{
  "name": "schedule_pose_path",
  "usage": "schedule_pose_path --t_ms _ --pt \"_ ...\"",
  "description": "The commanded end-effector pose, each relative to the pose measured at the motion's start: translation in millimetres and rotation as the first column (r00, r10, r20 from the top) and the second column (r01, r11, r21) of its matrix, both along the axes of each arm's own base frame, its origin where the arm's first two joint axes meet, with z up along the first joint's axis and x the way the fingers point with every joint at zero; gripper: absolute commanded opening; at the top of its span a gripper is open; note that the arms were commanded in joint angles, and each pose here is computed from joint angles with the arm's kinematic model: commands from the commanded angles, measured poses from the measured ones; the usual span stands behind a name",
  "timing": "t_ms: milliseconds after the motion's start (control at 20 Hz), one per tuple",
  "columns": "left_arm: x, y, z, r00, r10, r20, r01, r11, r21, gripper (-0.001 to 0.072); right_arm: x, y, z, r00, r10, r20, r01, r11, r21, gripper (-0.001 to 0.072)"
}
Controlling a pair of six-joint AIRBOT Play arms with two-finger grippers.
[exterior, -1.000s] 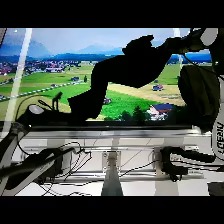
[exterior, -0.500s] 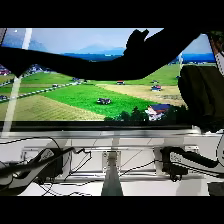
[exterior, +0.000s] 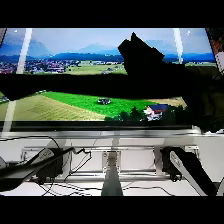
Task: Fold the clothes and pants, and hang the long-sleeved shirts on hangers.
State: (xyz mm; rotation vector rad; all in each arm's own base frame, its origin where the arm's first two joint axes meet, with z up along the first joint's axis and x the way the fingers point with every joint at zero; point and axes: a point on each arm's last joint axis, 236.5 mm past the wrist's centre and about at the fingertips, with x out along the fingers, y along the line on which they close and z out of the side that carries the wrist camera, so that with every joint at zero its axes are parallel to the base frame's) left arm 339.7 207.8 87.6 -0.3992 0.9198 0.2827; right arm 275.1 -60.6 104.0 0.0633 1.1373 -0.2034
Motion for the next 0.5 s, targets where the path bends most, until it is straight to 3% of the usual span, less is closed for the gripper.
schedule_pose_path --t_ms 0,100,250,450 --pt "-46 13 -69 0.928 -0.122 -0.351 0.17 0.98 0.108 0.0006 -88 13 -65 0.966 -0.002 -0.259 0.013 0.999 0.041 0.0021" --pt "-63 35 -83 0.879 -0.108 -0.464 0.206 0.965 0.164 0.0006 -114 18 -79 0.937 -0.001 -0.349 0.022 0.998 0.056 0.0021" --pt "-87 42 -111 0.801 -0.119 -0.586 0.232 0.965 0.121 0.0006 -140 22 -86 0.89 0.002 -0.455 0.035 0.997 0.073 0.0021" --pt "-116 53 -139 0.682 -0.133 -0.72 0.273 0.959 0.082 0.0007 -139 22 -87 0.894 0.002 -0.449 0.034 0.997 0.072 0.0021"
